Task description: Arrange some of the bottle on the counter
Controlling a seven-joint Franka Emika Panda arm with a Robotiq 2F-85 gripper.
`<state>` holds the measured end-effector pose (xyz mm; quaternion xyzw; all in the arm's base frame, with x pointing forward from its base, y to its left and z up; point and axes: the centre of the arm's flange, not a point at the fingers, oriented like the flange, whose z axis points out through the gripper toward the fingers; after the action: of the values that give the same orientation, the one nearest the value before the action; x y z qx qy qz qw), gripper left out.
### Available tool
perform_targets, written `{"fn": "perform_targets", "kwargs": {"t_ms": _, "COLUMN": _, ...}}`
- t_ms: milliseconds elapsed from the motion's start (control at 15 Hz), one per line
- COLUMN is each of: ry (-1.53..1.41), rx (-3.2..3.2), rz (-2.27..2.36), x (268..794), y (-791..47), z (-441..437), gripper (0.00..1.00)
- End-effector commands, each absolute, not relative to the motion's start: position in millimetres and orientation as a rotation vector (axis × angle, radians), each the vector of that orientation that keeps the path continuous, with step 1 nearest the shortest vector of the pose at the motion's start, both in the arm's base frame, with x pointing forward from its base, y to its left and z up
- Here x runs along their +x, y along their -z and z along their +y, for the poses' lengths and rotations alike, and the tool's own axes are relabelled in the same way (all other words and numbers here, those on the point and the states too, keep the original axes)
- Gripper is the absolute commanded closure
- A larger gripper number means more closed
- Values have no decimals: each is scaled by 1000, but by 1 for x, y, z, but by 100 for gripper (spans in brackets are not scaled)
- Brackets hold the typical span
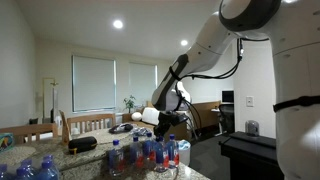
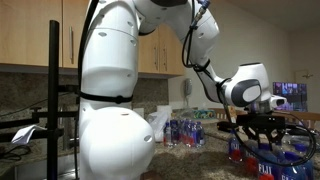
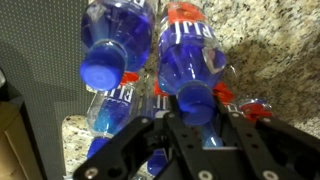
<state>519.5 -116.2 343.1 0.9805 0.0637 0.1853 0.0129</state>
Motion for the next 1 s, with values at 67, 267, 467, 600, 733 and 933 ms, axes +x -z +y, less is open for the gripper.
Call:
{"fn": "perform_targets", "kwargs": {"t_ms": 67, "ry": -612, "rx": 3034, "rz": 128, "x": 518, "y": -351, "z": -126, "gripper": 87}}
{"fn": "perform_targets", "kwargs": {"t_ms": 267, "ry": -586, "rx": 3042, "rz": 99, "x": 519, "y": -349, "z": -127, "gripper": 87}}
{"fn": "perform_targets", "kwargs": {"t_ms": 467, "ry": -568, "rx": 3050, "rz": 64, "x": 520, "y": -347, "z": -127, "gripper": 87}}
{"fn": "perform_targets", "kwargs": {"t_ms": 600, "ry": -563, "rx": 3051, "rz": 49, "x": 520, "y": -346, "z": -128, "gripper": 87}}
{"fn": "perform_targets", "kwargs": {"t_ms": 733, "ry": -556, "rx": 3052, "rz": 34, "x": 521, "y": -345, "z": -128, "gripper": 87}}
{"fn": "perform_targets", "kwargs": {"t_ms": 933, "ry": -553, "rx": 3056, "rz": 19, "x": 522, "y": -347, "z": -128, "gripper": 40}}
